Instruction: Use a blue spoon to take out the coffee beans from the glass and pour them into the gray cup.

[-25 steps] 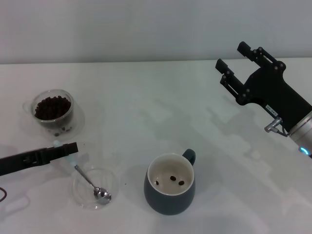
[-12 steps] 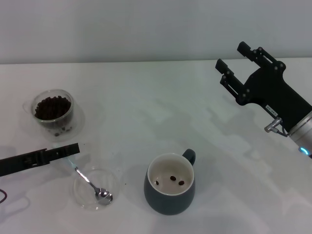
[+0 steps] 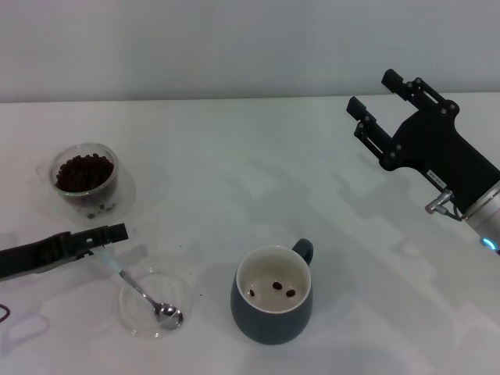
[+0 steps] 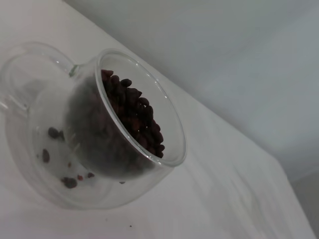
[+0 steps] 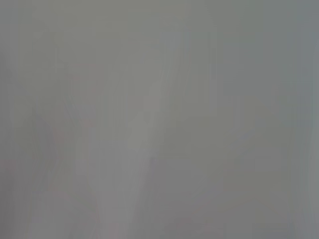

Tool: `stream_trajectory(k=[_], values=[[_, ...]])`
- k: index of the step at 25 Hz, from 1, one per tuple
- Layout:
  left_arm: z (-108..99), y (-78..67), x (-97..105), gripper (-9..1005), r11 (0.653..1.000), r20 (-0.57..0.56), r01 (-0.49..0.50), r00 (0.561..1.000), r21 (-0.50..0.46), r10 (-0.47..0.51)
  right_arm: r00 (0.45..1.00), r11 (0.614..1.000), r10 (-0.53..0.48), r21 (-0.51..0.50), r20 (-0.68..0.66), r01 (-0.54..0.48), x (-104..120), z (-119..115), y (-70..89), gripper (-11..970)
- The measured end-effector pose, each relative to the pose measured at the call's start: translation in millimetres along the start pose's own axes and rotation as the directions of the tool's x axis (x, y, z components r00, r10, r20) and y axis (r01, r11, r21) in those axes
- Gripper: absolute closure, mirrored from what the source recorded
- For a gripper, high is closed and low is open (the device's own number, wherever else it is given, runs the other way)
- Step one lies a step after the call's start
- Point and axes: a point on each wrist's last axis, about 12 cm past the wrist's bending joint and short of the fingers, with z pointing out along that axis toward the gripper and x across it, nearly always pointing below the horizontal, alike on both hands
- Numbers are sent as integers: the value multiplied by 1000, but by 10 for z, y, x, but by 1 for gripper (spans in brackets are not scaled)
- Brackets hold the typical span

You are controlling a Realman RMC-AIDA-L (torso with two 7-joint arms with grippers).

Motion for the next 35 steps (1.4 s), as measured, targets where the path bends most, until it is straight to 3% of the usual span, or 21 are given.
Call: stream_trajectory(k=[4, 9, 20, 28, 35], values=[[-21, -31, -4, 172, 999, 7, 34, 999, 32, -34, 1000, 1000, 0, -2, 5, 0, -7, 5, 4, 338], [-186, -3, 8, 178, 998, 61, 46, 997, 38, -48, 1000, 1000, 5, -7, 7, -5, -5, -19, 20, 338], [-518, 164, 246, 179, 999, 149, 30, 989, -30, -25, 1000, 999, 20, -33, 21, -19, -15, -53, 82, 338], [-722, 146, 268, 180, 994, 236, -87, 967, -59, 99, 999, 998, 29, -55, 14, -28, 1, -112, 146, 338], [-1033, 86, 273, 181, 968, 355, -238, 900, -85, 253, 996, 994, 77, -83, 43, -73, -25, -214, 223, 338]])
